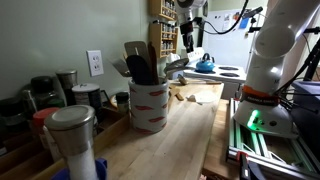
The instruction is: Pick up the small plate on the right and put it on the orange plate on the left
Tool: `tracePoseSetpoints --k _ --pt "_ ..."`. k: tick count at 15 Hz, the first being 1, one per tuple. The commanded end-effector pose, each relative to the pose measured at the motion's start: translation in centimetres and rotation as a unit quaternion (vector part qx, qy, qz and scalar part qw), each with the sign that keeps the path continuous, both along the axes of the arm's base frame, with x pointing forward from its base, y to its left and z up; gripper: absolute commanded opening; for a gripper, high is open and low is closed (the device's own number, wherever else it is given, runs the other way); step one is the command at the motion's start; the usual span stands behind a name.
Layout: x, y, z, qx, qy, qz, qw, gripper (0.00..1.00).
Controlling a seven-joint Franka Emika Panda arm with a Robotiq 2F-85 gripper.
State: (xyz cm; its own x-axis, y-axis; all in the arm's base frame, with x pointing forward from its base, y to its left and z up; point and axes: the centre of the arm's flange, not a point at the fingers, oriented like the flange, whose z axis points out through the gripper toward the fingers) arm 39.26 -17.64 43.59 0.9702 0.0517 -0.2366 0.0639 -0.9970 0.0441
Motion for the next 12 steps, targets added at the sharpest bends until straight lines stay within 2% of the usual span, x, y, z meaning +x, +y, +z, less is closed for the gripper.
tracePoseSetpoints --k 1,2,6,12 --pt "2.4 3.3 -1.3 0.059 -0.059 0.006 0.9965 1.0" --pt "3.3 3.9 -2.1 0.052 -0.092 -0.009 0.9944 1.0" --pt "5.4 4.7 -5.7 0.042 -0.165 -0.029 0.985 1.0" --pt "6.5 4.0 -12.7 0.023 -0.207 -0.112 0.9716 1.0"
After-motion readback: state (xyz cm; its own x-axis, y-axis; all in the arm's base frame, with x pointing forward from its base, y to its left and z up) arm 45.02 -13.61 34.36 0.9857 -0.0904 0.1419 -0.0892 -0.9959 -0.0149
